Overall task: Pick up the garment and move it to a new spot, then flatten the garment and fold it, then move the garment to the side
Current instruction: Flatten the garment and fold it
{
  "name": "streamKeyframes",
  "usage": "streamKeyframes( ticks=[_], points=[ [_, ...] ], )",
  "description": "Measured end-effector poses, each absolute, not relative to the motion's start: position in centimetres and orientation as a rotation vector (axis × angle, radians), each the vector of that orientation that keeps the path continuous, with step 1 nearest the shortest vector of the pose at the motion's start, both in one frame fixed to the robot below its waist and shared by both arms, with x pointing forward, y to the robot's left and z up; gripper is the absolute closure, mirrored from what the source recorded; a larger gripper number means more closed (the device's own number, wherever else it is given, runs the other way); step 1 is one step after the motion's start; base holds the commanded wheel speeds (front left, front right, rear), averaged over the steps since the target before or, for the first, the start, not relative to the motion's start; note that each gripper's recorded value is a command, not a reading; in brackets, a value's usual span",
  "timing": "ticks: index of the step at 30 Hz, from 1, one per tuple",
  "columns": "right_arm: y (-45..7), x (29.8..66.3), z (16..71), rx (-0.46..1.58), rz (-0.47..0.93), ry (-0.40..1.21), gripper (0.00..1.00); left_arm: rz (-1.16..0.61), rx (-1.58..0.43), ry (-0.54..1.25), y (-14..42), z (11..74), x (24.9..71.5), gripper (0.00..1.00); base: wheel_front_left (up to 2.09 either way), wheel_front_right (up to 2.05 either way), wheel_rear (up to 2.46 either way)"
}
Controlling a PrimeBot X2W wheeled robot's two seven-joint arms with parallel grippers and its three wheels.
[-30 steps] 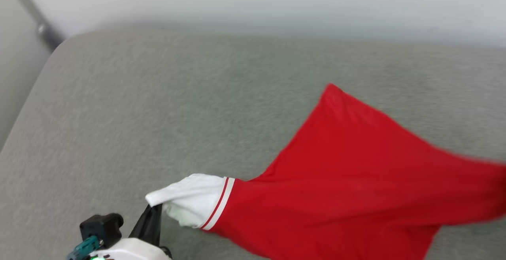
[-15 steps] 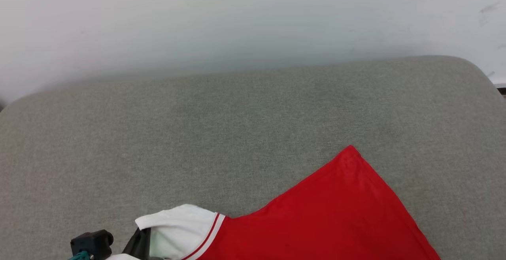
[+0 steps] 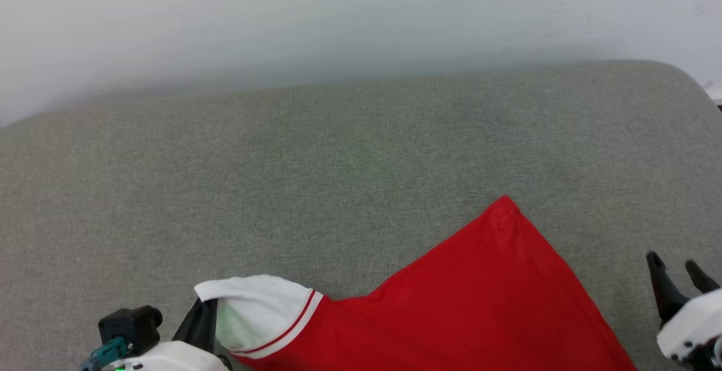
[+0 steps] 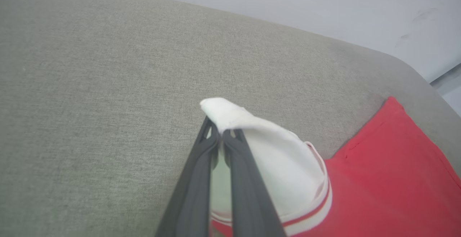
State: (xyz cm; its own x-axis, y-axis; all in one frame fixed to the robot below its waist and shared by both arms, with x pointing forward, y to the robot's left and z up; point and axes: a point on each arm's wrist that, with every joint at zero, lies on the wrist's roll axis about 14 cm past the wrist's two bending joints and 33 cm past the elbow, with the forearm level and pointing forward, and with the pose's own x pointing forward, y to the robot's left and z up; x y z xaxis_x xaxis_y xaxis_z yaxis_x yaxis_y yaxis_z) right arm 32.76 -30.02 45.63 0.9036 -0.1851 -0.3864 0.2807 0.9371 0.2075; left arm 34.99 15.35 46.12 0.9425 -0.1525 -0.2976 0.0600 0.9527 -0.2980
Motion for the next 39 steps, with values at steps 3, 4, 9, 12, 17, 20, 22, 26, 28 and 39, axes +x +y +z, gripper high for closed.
streamKeyframes(
  ticks=[3,4,9,12,17,20,22,26,28,39],
  points=[
    [-28.0,36.5,46.2,0.260,-0.152,0.379,0.00,-0.133,-0.287,0.308,14.8,46.6,36.2,1.00,0.00,0.00,0.00],
    [-27.4,37.6,46.1,0.248,-0.123,0.406,0.00,-0.140,-0.287,0.304,14.7,46.6,36.5,1.00,0.00,0.00,0.00],
    [-24.2,41.7,44.3,0.200,0.032,0.642,0.00,-0.164,-0.285,0.278,14.1,46.9,38.5,1.00,0.00,0.00,0.00],
    [-22.3,43.2,43.0,0.159,0.107,0.794,0.00,-0.163,-0.291,0.267,14.2,46.8,39.2,1.00,0.00,0.00,0.00],
    [-19.7,44.1,40.2,0.096,0.188,1.004,0.00,-0.154,-0.303,0.256,14.3,46.5,40.1,1.00,0.00,0.00,0.00],
    [-18.9,44.5,38.2,0.076,0.206,1.085,0.00,-0.145,-0.307,0.260,14.5,45.9,40.6,1.00,0.00,0.00,0.00],
    [-18.5,44.6,37.0,0.077,0.216,1.135,0.00,-0.136,-0.308,0.276,14.7,45.3,40.7,1.00,0.00,0.00,0.00],
    [-17.8,44.5,35.7,0.077,0.242,1.213,0.29,-0.112,-0.305,0.297,15.4,44.3,40.5,1.00,0.00,0.00,0.00],
    [-17.6,44.4,35.7,0.093,0.250,1.222,0.87,-0.106,-0.303,0.301,15.5,44.1,40.4,1.00,0.00,0.00,0.00],
    [-17.4,44.2,39.7,0.061,0.274,1.087,1.00,-0.113,-0.266,0.227,16.8,47.1,40.7,1.00,0.00,0.00,0.00]
  ],
)
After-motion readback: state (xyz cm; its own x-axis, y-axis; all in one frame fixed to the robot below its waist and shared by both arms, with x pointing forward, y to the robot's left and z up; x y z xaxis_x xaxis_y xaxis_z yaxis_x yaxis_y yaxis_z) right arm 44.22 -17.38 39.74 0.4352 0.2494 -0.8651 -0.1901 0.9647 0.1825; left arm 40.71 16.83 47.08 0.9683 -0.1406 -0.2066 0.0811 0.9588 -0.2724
